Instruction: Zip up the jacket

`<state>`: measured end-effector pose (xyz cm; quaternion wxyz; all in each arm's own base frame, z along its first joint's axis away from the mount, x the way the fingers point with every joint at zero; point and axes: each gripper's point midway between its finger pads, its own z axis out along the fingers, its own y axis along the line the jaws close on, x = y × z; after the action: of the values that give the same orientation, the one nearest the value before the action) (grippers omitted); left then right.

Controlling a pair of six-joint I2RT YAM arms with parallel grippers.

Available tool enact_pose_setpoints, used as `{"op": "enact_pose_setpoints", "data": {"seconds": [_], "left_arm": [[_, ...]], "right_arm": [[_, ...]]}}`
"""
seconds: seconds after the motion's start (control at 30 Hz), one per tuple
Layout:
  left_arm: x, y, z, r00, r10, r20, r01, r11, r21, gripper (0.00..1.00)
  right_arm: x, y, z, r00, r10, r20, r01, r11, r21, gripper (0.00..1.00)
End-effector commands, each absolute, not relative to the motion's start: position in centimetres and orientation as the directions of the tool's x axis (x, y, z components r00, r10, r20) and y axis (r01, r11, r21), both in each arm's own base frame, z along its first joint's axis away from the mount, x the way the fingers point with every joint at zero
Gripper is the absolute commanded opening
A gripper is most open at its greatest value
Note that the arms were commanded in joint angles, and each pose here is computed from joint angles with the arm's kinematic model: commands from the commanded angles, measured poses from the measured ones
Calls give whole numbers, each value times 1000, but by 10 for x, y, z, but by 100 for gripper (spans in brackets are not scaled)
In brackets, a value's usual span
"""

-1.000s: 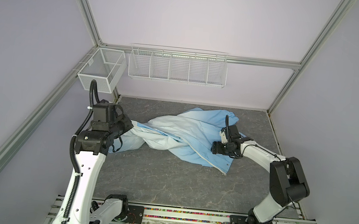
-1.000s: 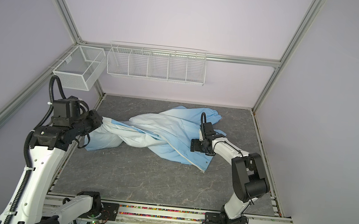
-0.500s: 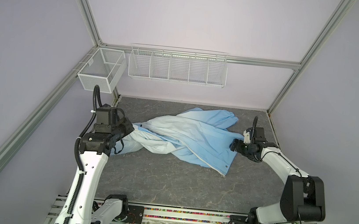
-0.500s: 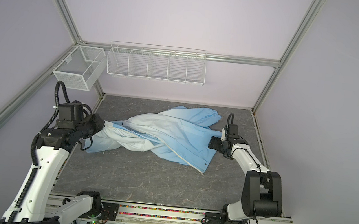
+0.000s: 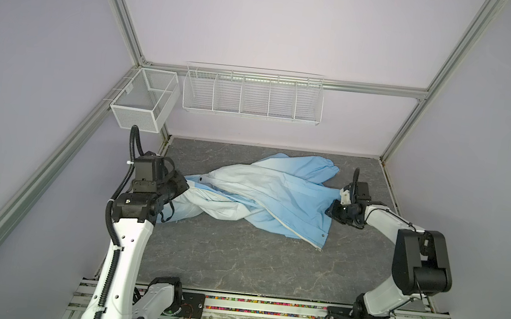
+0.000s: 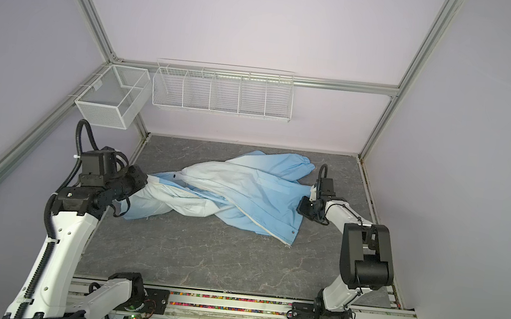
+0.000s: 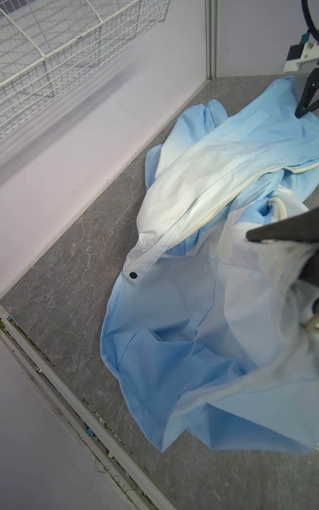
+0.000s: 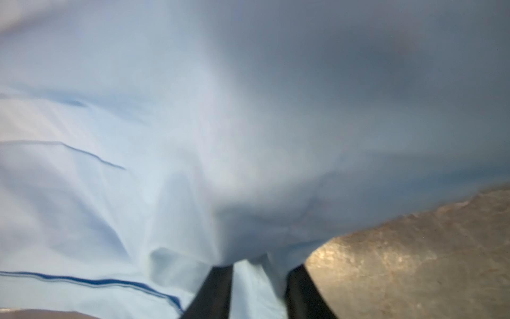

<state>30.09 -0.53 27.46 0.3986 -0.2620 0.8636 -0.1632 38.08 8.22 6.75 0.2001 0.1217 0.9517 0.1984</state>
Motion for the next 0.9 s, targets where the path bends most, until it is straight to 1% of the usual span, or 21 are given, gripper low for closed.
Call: {"op": "enact_pose_setpoints", "data": {"seconds": [0.0,0.1,0.2,0.37,0.47,0.5,0.53,0.6,0.67,0.73,0.87], "left_arm": [[295,2,269,-546,-569,-615,-328,820,-468,0],[292,8,265,-543,-577,-610,-344,815,-465,0],[289,13,260,-540,-585,-605,-359,810,-463,0],[283,25,259,-528,-599,-602,-383,800,-461,0],[281,29,261,-519,-614,-595,-384,789,-479,0],[282,29,262,-519,-614,-595,-382,789,-481,0],[282,29,262,-521,-613,-594,-379,790,-482,0],[283,27,261,-524,-614,-590,-375,788,-488,0],[285,27,260,-527,-616,-586,-373,787,-492,0],[286,26,260,-529,-616,-583,-368,786,-497,0],[288,24,263,-529,-617,-583,-358,785,-506,0]], "right_arm": [[412,79,137,-822,347,-452,97,867,488,21],[434,64,171,-784,389,-484,110,854,508,17],[457,47,186,-759,445,-475,151,831,536,13],[492,24,179,-727,539,-426,226,773,592,12],[502,24,168,-747,531,-399,233,772,592,11],[500,28,163,-755,524,-393,230,773,591,15],[496,31,160,-761,518,-391,223,775,592,20],[479,37,152,-766,513,-387,213,771,600,46],[458,40,145,-769,509,-387,207,771,602,60],[435,42,142,-778,491,-392,196,782,592,68],[389,47,126,-807,450,-383,175,801,572,76]]}}
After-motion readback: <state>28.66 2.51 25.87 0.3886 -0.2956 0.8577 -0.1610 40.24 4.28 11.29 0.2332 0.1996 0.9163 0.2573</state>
